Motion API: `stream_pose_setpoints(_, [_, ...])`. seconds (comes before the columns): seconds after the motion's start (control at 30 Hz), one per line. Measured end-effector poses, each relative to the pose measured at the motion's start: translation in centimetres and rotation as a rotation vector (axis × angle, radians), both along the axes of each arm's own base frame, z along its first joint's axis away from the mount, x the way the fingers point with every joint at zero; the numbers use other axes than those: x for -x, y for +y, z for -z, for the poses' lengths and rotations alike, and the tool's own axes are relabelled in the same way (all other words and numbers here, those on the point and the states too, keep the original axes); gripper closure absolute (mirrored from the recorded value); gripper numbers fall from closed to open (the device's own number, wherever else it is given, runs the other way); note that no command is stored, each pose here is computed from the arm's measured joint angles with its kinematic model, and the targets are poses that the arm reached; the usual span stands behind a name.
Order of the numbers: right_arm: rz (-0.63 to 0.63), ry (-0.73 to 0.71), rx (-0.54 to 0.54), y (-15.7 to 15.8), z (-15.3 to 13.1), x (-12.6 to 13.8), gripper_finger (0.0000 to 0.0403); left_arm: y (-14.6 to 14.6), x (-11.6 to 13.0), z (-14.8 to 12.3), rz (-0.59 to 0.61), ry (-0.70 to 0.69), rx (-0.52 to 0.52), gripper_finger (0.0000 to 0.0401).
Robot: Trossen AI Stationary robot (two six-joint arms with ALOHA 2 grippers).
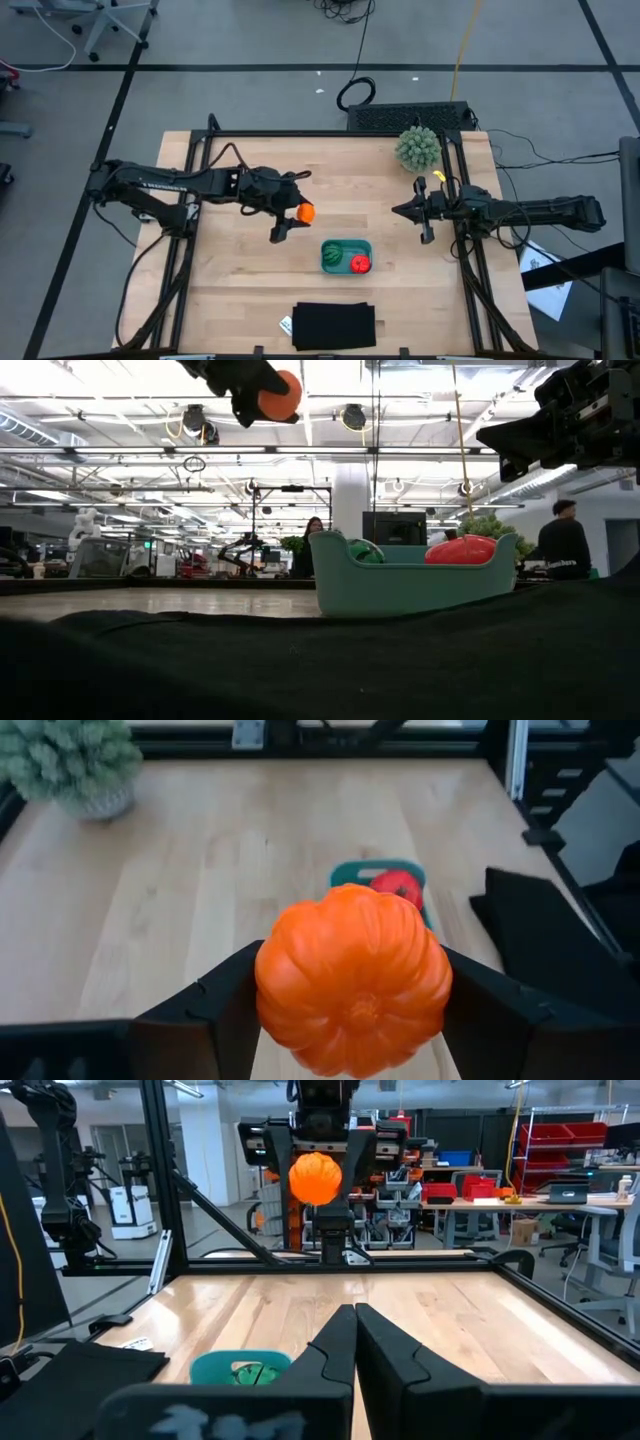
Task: Pick and placing Produce into tupperware
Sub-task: Put the pumpkin into the blue bin
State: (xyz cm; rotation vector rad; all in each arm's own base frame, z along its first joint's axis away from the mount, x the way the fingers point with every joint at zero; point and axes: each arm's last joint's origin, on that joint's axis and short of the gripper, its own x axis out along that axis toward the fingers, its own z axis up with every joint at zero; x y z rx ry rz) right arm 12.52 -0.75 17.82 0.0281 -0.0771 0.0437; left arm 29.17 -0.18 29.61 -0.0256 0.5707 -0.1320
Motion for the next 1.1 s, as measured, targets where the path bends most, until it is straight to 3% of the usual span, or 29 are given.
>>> stream_pose_setpoints(0.27, [0.000,-0.003,0.000,0.0,0.0,0.0,0.0403,-0.1,-2.5,-1.4,0.047,-0.025,-0.036,0.0155])
stream_pose_setpoints(0.53, [0.000,0.001,0.000,0.0,0.0,-0.1,0.0403,-0.2,-5.8,-1.1,0.144,-0.013,-0.055,0.0155])
stream_pose_setpoints(0.83, [0.000,0.003,0.000,0.0,0.0,-0.1,0.0403,-0.8,-9.9,3.2,0.257,0.079,-0.109,0.0155])
stream_pose_setpoints(1.1, [0.001,0.005,0.006,0.0,0.1,-0.1,0.0403,-1.7,-11.8,6.7,0.347,0.108,-0.118,0.0155])
